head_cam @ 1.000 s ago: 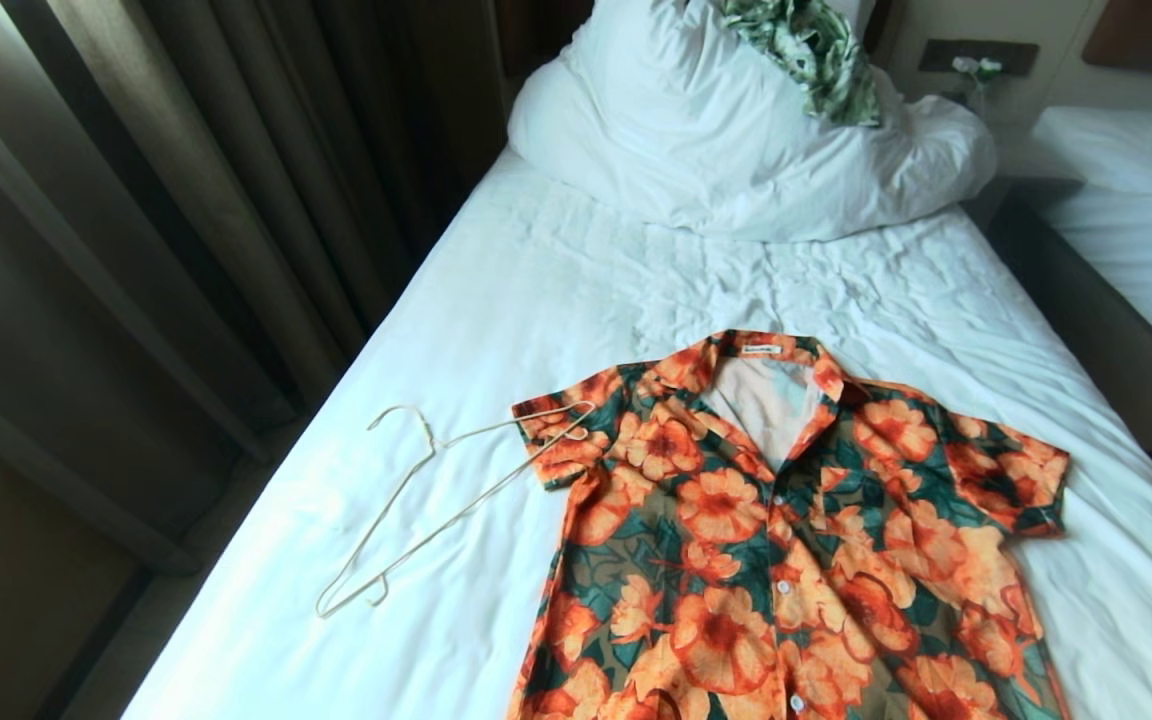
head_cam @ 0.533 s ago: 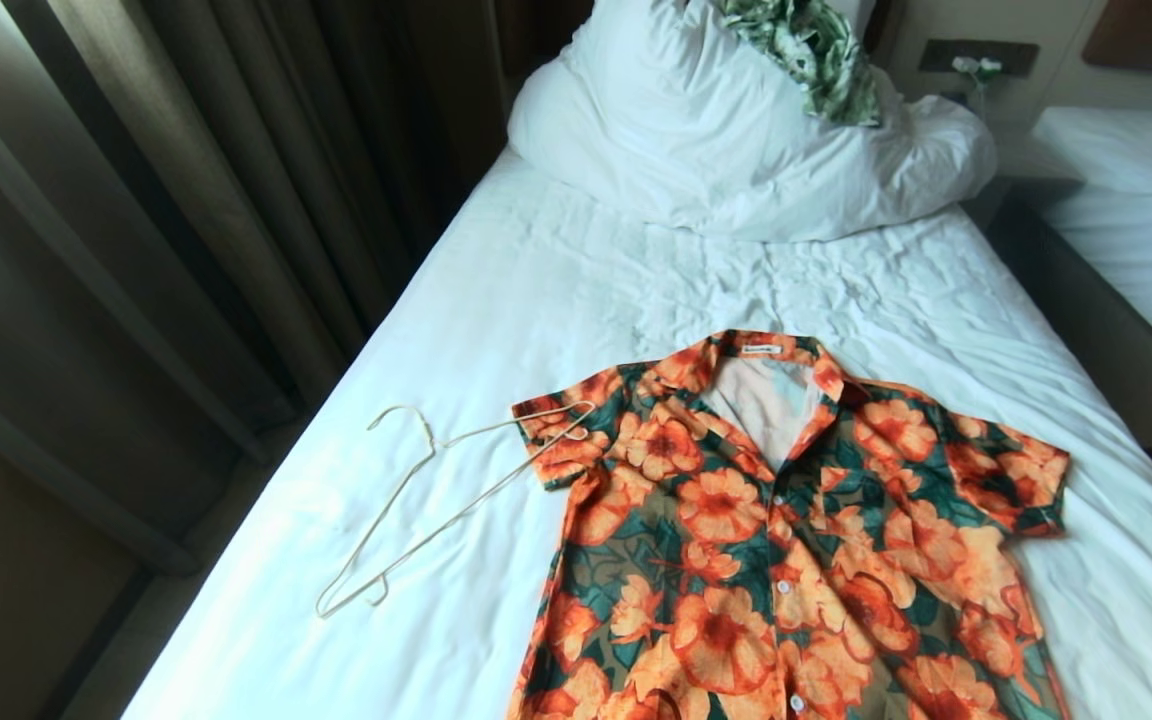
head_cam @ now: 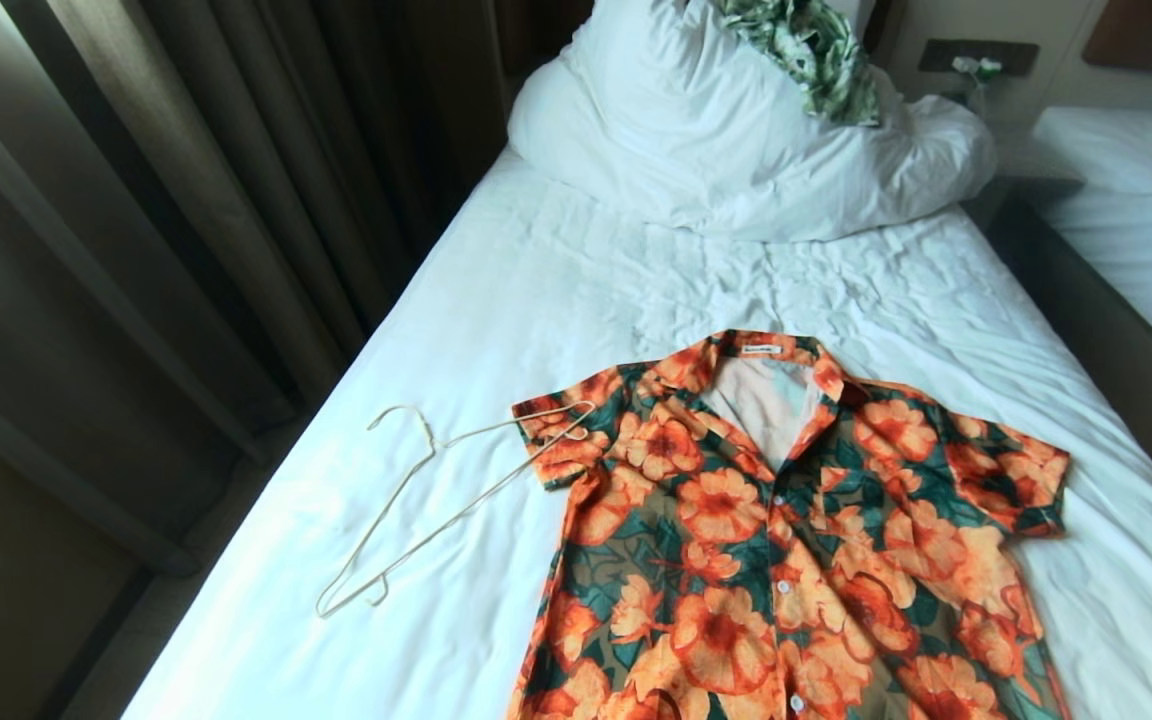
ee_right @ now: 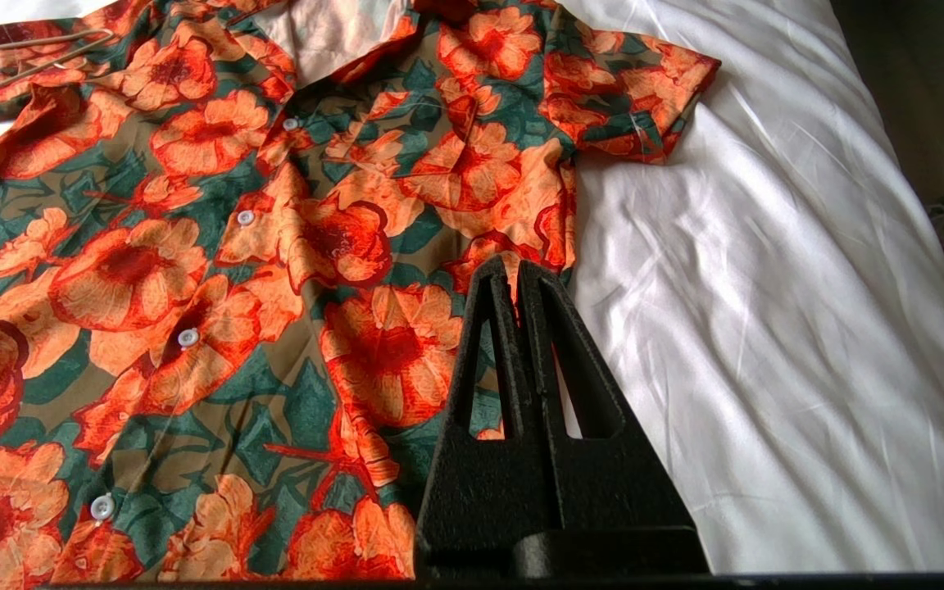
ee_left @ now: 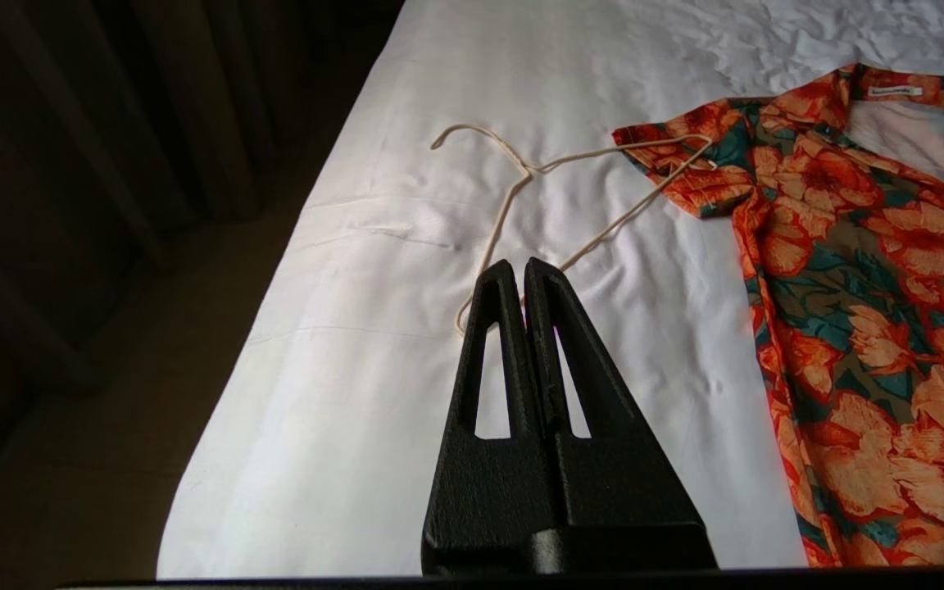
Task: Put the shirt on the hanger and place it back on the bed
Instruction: Lift the shirt and hanger
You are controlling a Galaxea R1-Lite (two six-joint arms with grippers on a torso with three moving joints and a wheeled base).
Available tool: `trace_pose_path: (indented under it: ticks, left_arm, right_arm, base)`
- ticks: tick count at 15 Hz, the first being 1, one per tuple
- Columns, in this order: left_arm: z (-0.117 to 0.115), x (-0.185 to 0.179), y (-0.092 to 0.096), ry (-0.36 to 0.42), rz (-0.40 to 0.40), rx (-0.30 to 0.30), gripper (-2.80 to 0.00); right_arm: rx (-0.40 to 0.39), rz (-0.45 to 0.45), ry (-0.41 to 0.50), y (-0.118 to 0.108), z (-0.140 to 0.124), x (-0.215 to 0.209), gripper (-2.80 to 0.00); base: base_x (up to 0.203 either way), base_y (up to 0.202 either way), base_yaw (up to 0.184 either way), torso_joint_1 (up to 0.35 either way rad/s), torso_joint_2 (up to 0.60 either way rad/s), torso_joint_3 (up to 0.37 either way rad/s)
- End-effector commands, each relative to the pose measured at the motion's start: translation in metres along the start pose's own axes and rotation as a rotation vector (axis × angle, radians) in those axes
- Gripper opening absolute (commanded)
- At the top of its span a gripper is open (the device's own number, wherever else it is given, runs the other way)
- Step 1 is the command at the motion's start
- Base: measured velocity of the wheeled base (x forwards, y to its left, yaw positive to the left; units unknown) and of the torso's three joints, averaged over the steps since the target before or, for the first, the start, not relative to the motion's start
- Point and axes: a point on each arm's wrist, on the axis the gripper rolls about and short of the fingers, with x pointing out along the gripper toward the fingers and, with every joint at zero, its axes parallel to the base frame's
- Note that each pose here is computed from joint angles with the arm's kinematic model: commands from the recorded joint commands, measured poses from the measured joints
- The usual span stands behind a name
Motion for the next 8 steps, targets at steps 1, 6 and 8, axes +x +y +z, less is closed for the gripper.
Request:
trace_pose_path:
  ticks: [1,6,8]
  left_arm:
    - [-0.010,0.002,0.000,0.037,0.002,-0.005,-2.80]
    - [0.003,0.000,0.000,-0.003,-0.006,-0.015,-2.80]
    - [0.030,-0.003,-0.001,-0.038,-0.024,-0.030,-2.80]
  right_arm:
    - [0.000,0.001,-0.001,0.000,0.000,0.000,-2.80]
    - [0.000,0.001,-0.001,0.000,0.000,0.000,-2.80]
    - [0.000,0.001,-0.001,0.000,0.000,0.000,-2.80]
  base:
    - [0.000,0.000,0.000,0.000,0.00,0.000]
    - [0.000,0.000,0.000,0.000,0.00,0.000]
    - [0.000,0.000,0.000,0.000,0.00,0.000]
